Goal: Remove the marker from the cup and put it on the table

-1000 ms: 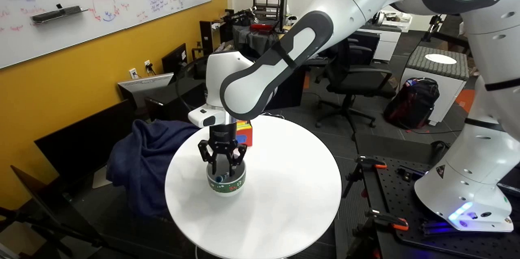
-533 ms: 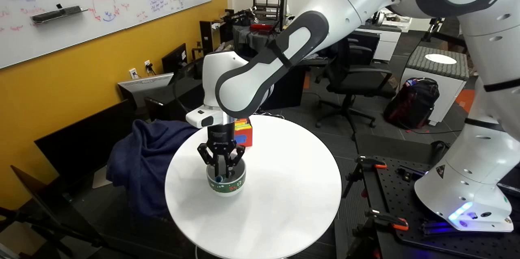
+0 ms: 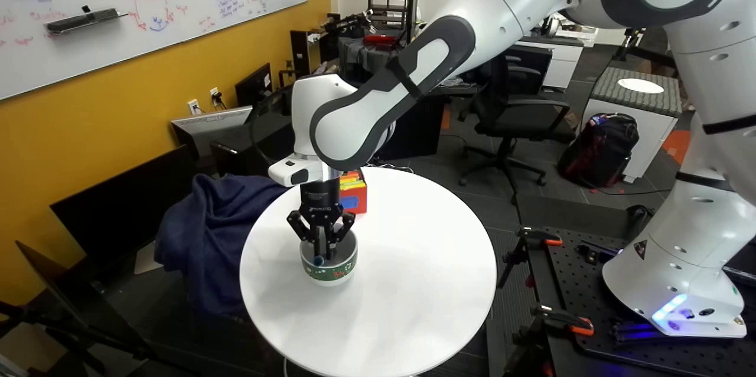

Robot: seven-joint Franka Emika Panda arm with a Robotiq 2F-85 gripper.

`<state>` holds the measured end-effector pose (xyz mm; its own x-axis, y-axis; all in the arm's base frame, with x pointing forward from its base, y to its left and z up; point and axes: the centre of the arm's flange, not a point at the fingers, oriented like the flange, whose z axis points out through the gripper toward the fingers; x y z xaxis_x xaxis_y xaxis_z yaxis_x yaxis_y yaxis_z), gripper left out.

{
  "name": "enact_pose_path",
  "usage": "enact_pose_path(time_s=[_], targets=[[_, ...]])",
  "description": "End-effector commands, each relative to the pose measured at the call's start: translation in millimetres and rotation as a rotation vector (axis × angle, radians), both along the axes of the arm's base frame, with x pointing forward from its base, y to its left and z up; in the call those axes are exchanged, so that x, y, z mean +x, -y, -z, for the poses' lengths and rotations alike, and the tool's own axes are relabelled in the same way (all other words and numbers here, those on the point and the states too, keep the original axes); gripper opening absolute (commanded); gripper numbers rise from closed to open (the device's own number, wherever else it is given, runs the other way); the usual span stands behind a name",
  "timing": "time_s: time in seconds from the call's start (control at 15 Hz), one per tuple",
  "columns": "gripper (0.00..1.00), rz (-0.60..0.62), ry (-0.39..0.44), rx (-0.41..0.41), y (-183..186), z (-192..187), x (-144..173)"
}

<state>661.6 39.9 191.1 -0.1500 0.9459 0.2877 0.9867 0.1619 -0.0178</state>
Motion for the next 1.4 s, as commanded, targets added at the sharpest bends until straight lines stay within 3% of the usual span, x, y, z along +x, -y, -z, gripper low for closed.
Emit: enact_pose_path(time_s=[0.0,0.8,1.33], targets=[[0.05,-0.066,0.012,0.034,-3,-13,-9],[0.05,-0.057,0.071,0.004,-13,-52,-64],[0.05,-0.016,0.177,-0.039,-17,-65,-89]])
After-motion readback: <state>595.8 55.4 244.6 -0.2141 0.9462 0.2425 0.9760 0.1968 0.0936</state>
